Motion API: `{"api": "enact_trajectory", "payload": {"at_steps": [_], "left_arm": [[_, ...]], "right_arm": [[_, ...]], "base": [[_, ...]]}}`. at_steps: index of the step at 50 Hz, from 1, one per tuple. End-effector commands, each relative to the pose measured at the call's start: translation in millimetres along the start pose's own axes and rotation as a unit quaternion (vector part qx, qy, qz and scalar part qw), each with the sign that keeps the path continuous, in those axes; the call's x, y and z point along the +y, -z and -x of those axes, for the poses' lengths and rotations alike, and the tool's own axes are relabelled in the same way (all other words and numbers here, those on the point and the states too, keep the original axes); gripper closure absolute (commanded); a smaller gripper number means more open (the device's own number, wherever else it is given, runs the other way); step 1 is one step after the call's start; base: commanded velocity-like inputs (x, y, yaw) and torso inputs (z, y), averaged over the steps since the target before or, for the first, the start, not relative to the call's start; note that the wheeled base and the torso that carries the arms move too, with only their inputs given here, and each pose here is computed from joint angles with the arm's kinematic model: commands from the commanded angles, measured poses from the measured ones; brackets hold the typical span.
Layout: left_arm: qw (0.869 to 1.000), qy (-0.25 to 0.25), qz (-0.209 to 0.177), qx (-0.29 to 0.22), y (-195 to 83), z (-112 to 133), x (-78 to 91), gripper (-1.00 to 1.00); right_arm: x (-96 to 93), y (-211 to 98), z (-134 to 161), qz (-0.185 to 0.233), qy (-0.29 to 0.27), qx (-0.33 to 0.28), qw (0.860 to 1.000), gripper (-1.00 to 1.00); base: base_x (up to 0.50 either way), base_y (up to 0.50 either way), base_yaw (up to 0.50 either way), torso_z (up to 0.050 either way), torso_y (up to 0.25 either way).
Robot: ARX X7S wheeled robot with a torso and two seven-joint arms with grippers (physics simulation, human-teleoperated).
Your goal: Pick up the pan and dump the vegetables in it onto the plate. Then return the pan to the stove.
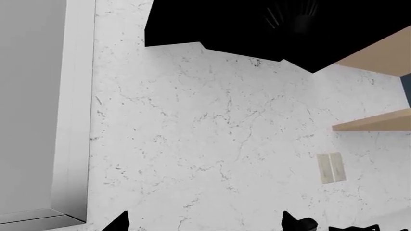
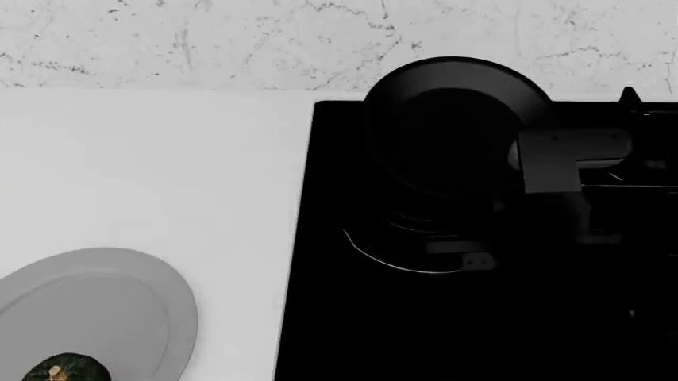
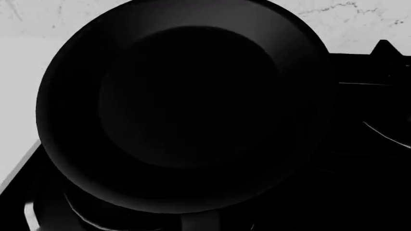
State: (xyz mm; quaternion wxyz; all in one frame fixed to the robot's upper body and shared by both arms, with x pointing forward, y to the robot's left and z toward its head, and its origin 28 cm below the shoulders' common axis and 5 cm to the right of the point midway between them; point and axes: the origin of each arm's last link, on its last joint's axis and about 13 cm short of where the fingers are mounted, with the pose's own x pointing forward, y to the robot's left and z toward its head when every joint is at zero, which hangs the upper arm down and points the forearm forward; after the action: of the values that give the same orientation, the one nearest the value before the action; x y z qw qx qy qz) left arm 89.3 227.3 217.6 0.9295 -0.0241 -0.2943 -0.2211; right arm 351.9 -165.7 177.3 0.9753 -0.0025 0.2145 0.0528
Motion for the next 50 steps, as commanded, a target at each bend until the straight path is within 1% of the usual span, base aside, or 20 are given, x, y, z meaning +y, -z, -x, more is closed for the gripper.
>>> {"api": "enact_trajectory", "payload": {"at_steps": [1,16,21,25,28,29,37,42,43,44,46,50], "left_arm": [[1.000,0.000,-0.001,0.001,0,0,0.0,-1.00],[1.000,-0.005,0.000,-0.002,-1,2,0.9,-1.00],[1.000,-0.007,0.001,-0.001,0,3,0.7,-1.00],[1.000,-0.007,-0.001,-0.001,-1,2,1.2,-1.00],[1.000,-0.007,0.001,-0.002,-1,3,1.0,-1.00],[1.000,-0.006,0.002,-0.001,0,2,0.4,-1.00],[1.000,-0.003,0.008,-0.003,1,1,-1.1,-1.00],[1.000,-0.003,0.010,-0.001,1,3,-1.2,-1.00],[1.000,-0.003,0.010,-0.001,1,2,-1.4,-1.00],[1.000,-0.003,0.011,0.000,1,2,-1.6,-1.00],[1.000,-0.002,0.012,0.000,2,2,-2.5,-1.00],[1.000,-0.002,0.014,0.001,2,1,-3.0,-1.00]], "right_arm": [[-4.5,-58,-9,0.017,0.014,-0.113,0.993,1.00],[-0.9,-37,-33,0.013,-0.004,-0.059,0.998,1.00],[0.4,-35,-38,0.013,-0.007,-0.053,0.998,1.00],[1.3,-34,-41,0.010,-0.012,-0.050,0.999,1.00],[3.1,-34,-37,0.014,-0.016,-0.048,0.999,1.00],[4.8,-36,-32,0.024,-0.016,-0.051,0.998,-1.00],[13.9,-51,-8,0.035,-0.042,-0.083,0.995,-1.00],[16.5,-65,9,0.055,-0.035,-0.123,0.990,-1.00],[17.5,-70,14,0.056,-0.036,-0.133,0.989,-1.00],[18.8,-76,22,0.066,-0.032,-0.146,0.987,-1.00],[21.8,-86,36,0.069,-0.036,-0.169,0.983,-1.00],[28.9,-92,55,0.090,-0.036,-0.193,0.976,-1.00]], "base": [[0.00,0.00,0.00,0.000,0.000],[0.00,0.00,0.00,0.001,0.005],[0.00,0.00,0.00,0.000,0.002],[0.00,0.00,0.00,0.000,0.000],[0.00,0.00,0.00,0.000,0.003],[0.00,0.00,0.00,0.000,0.000],[0.00,0.00,0.00,0.000,0.001],[0.00,0.00,0.00,0.000,0.000],[0.00,0.00,0.00,0.000,0.000],[0.00,0.00,0.00,0.000,0.000],[0.00,0.00,0.00,0.000,0.000],[0.00,0.00,0.00,0.000,0.000]]}}
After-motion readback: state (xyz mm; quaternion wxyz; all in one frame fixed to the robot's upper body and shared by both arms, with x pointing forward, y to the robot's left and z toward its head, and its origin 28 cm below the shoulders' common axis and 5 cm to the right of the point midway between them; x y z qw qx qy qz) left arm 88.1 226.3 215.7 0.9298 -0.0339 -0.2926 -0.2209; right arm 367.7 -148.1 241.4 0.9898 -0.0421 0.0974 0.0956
